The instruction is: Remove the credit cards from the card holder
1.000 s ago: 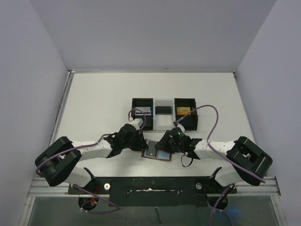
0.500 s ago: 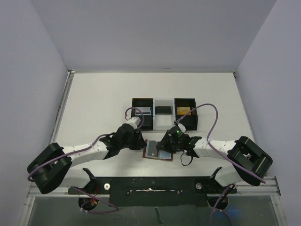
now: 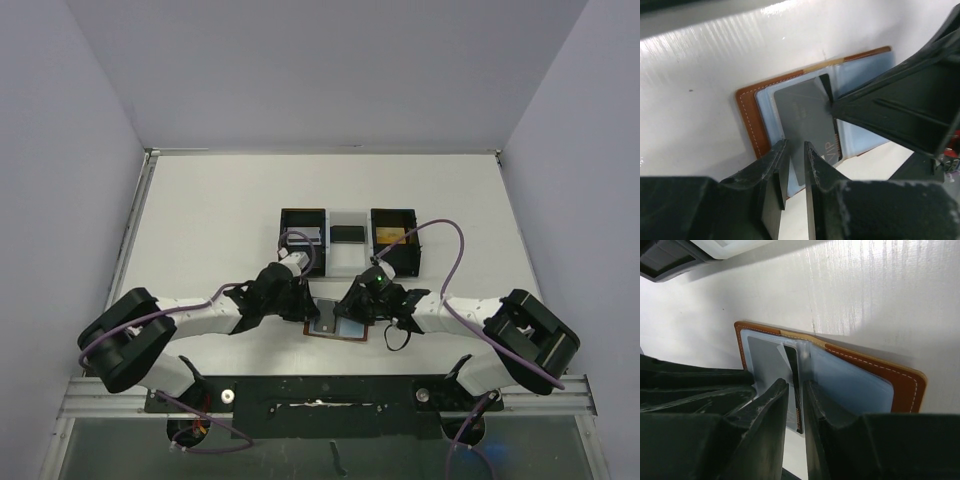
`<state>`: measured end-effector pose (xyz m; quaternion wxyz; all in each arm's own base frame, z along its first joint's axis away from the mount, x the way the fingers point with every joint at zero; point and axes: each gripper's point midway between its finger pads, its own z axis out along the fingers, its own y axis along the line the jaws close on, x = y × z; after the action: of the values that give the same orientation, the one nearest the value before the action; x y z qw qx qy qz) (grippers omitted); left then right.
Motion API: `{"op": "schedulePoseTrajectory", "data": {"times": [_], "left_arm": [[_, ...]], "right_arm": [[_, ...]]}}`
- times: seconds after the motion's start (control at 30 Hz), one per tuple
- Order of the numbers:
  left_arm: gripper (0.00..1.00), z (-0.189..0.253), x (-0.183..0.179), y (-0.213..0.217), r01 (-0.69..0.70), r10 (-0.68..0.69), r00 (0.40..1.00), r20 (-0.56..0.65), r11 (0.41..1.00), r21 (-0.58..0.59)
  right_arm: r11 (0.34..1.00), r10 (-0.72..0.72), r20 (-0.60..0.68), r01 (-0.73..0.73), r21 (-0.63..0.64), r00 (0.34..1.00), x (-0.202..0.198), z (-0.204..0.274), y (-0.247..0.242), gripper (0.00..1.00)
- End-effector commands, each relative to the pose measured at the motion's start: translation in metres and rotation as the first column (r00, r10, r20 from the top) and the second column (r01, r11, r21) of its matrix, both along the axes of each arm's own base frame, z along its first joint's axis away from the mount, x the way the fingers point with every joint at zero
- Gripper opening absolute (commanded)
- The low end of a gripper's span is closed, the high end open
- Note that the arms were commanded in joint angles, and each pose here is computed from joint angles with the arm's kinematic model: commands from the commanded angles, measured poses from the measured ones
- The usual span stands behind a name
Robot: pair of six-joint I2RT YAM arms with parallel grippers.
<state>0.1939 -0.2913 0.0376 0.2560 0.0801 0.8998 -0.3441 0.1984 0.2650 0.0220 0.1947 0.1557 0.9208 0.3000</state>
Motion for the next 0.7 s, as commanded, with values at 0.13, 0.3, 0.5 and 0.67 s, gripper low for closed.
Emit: {"op": "schedulePoseTrajectory", "data": {"times": [0.13, 0.3, 0.5, 0.67], "left_arm": [[0.10, -0.019, 0.007, 0.003, -0.041, 0.047, 0.998, -0.042, 0.990, 0.133], [0.06, -0.029, 0.004, 0.010, -0.057, 0.068, 0.996, -0.065, 0.985, 0.166], [0.04, -0.026, 0.004, 0.011, -0.077, 0.088, 0.994, -0.065, 0.986, 0.151], [0.04, -0.028, 0.001, 0.011, -0.072, 0.084, 0.994, -0.077, 0.986, 0.149]], "right_arm": [[0.998, 0.001, 0.030, -0.003, 0.062, 1.000, 0.005, 0.012, 0.006, 0.18], [0.999, -0.010, 0.023, 0.009, 0.048, 1.000, 0.004, 0.011, 0.002, 0.20], [0.999, -0.039, 0.021, 0.039, 0.007, 0.999, 0.004, 0.009, -0.008, 0.21], [0.999, -0.007, 0.006, 0.007, 0.047, 1.000, -0.002, 0.005, -0.001, 0.19]]}}
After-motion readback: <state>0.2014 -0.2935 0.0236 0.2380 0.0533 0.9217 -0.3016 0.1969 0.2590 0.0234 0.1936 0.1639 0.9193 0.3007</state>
